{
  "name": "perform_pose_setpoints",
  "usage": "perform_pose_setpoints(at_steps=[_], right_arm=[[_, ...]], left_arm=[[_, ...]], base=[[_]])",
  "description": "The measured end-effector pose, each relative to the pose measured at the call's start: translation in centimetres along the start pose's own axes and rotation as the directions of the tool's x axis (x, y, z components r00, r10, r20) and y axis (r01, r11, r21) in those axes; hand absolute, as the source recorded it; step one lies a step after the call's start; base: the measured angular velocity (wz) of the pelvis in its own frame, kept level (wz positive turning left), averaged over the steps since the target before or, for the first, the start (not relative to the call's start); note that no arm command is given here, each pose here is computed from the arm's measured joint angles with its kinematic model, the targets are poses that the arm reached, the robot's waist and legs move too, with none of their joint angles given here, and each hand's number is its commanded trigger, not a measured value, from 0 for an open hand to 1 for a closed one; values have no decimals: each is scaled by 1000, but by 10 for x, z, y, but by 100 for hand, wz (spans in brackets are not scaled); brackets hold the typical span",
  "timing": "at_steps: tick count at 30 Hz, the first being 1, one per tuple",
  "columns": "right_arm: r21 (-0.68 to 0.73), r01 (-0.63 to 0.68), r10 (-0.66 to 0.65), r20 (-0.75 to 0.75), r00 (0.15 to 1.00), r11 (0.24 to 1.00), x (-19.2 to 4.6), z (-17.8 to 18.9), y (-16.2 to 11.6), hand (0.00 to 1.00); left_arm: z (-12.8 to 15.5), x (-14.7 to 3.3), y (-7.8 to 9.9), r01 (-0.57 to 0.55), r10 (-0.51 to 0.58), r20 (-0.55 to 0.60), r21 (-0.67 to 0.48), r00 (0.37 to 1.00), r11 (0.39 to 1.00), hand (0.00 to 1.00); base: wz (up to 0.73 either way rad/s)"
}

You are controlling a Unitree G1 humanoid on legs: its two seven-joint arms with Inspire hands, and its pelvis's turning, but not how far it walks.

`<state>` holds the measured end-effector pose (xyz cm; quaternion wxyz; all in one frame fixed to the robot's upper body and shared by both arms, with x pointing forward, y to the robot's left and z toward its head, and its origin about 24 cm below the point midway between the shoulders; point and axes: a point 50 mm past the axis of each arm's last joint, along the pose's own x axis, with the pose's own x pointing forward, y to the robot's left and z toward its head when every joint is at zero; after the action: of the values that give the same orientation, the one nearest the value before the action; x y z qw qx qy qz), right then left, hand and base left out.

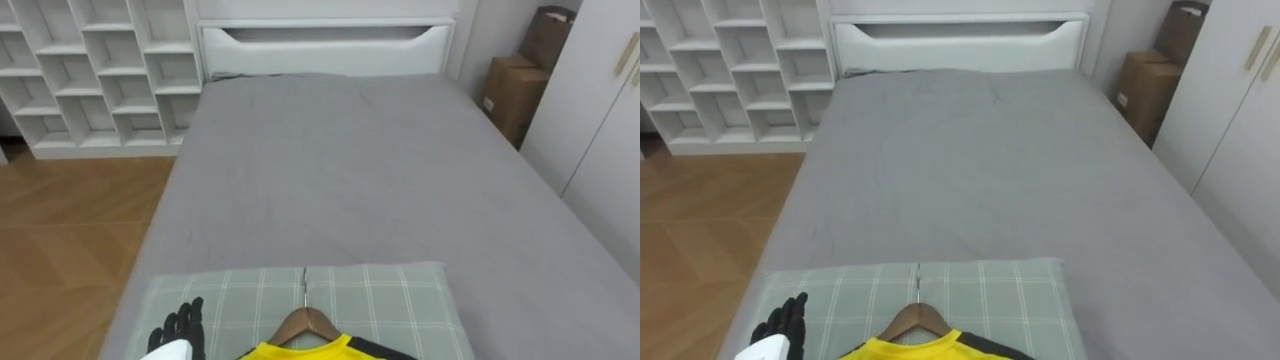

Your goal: Hang clothes

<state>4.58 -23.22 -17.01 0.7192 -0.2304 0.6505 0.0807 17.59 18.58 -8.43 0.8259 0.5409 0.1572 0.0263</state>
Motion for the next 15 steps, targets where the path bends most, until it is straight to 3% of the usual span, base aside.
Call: perform_pose_setpoints(at_steps=[15], right_arm=[[-35,-9,8,-13,1000,999,0,-2,3,0]], left_arm=[[5,-3,-8,67,-67,14,19,998,998,0]], base=[[-3]])
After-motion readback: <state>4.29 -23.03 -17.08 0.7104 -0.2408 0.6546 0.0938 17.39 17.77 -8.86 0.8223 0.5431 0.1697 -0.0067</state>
